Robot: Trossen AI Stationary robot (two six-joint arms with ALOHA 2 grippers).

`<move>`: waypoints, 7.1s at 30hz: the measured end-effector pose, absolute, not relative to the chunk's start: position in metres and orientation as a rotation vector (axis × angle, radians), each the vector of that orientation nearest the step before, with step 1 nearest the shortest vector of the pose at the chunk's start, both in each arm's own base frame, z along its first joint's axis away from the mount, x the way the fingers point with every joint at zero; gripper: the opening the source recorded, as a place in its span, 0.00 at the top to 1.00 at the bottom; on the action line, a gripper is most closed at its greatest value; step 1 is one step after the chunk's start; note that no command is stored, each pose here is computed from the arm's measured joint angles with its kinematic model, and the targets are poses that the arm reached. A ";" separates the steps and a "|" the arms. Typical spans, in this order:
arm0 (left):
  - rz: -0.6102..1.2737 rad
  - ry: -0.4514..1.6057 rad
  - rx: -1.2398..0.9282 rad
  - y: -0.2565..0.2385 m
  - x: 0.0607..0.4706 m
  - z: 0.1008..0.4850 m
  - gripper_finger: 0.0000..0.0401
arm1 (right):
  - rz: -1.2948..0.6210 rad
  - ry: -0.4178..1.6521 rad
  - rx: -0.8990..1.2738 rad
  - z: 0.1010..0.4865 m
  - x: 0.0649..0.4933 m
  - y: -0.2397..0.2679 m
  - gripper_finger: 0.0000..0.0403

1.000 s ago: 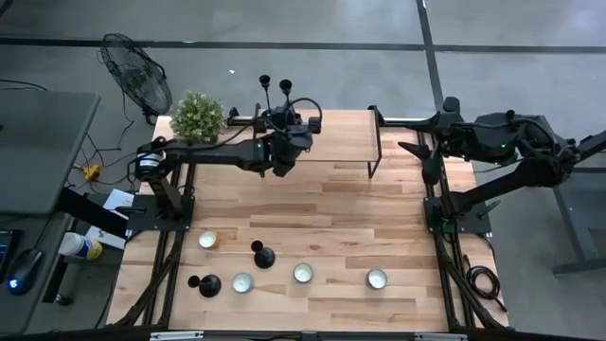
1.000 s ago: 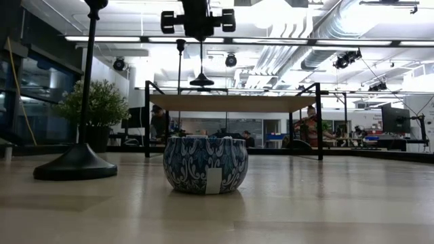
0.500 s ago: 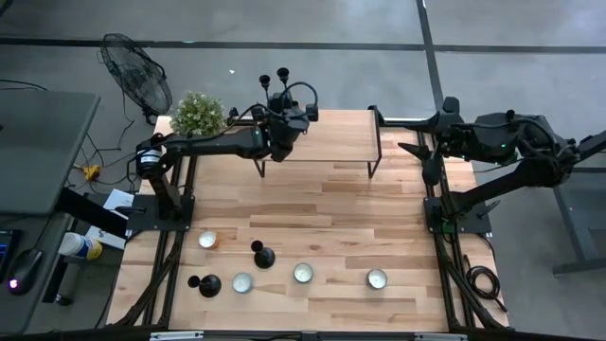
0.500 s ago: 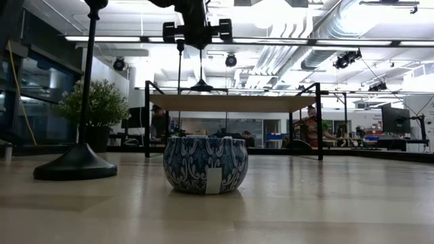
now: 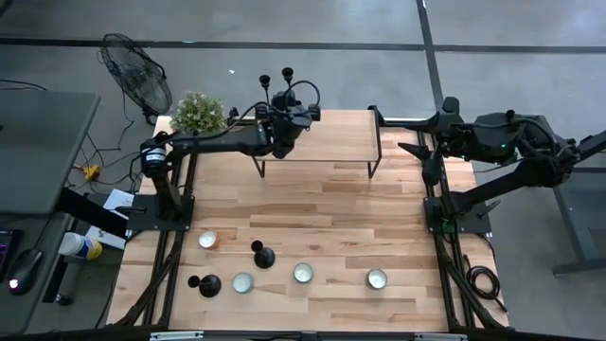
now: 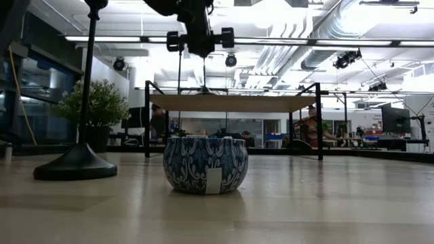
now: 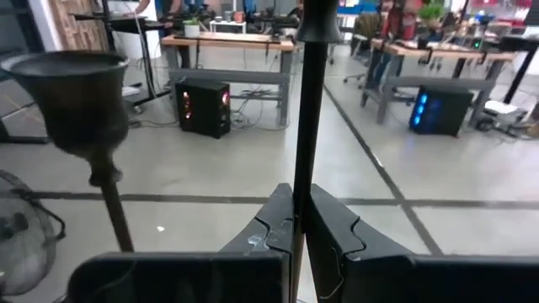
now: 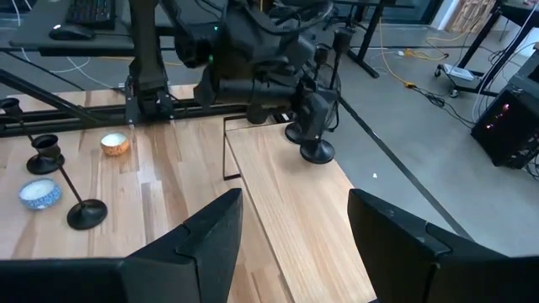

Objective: Pick & Place candle stick holders
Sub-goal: Put the black candle holder on the shelf

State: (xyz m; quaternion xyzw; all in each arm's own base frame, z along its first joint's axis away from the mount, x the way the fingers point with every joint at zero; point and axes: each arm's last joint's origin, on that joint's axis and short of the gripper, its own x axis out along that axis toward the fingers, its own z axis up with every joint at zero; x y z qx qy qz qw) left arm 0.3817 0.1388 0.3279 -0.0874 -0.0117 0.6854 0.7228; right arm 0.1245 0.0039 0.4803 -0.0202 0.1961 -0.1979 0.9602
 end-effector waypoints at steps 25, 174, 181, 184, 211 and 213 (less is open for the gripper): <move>1.536 0.019 -0.203 0.143 0.383 0.312 0.99 | -0.402 0.396 -0.037 0.480 0.124 0.004 0.48; 0.057 1.457 -0.525 -0.144 0.144 0.364 0.60 | -0.326 0.445 -0.017 0.475 0.140 0.008 0.48; 0.337 1.569 -0.773 -0.164 0.143 0.349 0.60 | -0.281 0.450 -0.005 0.475 0.140 0.010 0.48; 0.374 1.569 -0.824 -0.177 0.142 0.345 0.60 | -0.257 0.453 0.001 0.475 0.141 0.010 0.48; 0.720 1.384 -1.019 -0.213 0.123 0.329 0.60 | -0.196 0.462 -0.013 0.474 0.141 0.012 0.48; 0.734 1.377 -1.037 -0.213 0.123 0.329 0.60 | -0.196 0.463 -0.013 0.474 0.141 0.012 0.48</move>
